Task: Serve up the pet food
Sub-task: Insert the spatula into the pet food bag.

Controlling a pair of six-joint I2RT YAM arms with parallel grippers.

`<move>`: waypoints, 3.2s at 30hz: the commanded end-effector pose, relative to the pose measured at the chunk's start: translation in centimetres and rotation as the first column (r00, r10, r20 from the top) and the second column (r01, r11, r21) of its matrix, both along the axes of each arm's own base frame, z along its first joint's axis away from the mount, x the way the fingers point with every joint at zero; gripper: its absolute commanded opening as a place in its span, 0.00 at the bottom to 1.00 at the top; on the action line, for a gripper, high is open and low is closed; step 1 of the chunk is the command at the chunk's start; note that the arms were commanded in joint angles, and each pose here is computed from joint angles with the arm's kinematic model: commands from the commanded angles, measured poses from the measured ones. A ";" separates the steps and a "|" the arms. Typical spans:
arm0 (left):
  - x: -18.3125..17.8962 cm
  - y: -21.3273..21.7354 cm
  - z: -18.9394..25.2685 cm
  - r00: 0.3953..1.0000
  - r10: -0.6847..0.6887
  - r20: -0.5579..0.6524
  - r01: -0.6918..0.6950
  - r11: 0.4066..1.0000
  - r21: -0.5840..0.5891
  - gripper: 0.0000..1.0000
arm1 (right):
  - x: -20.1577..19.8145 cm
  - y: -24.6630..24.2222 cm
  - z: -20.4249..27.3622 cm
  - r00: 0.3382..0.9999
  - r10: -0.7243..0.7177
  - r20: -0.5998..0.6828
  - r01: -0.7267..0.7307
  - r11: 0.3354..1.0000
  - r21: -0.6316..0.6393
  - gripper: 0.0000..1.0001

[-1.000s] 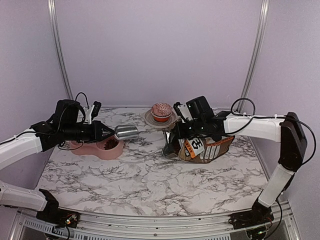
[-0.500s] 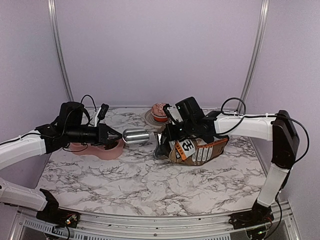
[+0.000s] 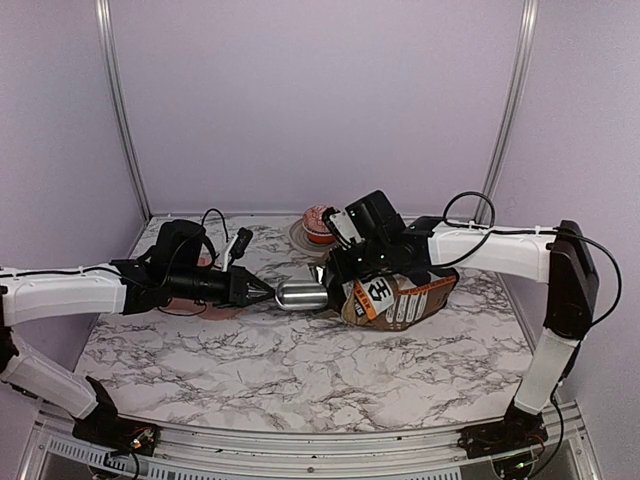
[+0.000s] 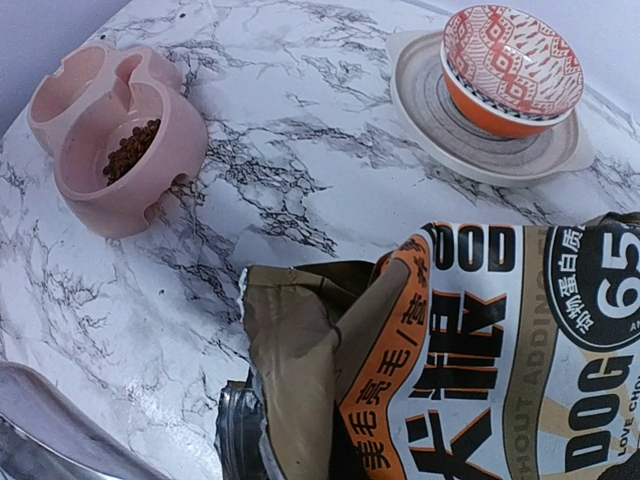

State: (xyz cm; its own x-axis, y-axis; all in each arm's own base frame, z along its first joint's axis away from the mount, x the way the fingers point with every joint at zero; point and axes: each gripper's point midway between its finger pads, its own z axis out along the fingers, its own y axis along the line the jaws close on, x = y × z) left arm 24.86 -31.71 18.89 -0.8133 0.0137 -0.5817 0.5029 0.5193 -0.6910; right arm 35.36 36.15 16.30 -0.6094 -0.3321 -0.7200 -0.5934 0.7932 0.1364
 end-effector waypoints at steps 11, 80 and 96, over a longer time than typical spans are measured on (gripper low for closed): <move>3.9 -3.6 -2.3 0.993 0.102 -0.060 -0.102 0.995 0.003 0.00 | -0.6 -0.4 2.0 0.999 0.021 0.034 -0.021 1.000 -0.005 0.00; 3.4 1.6 -10.3 0.946 0.309 0.101 -0.323 0.854 0.408 0.00 | -4.4 7.1 -3.8 0.982 0.168 -0.089 -0.171 0.984 -0.037 0.00; 4.2 -1.0 -13.4 0.931 0.361 -0.053 -0.317 0.871 0.376 0.00 | -4.2 5.8 -4.6 0.984 0.139 -0.109 -0.144 0.989 -0.039 0.00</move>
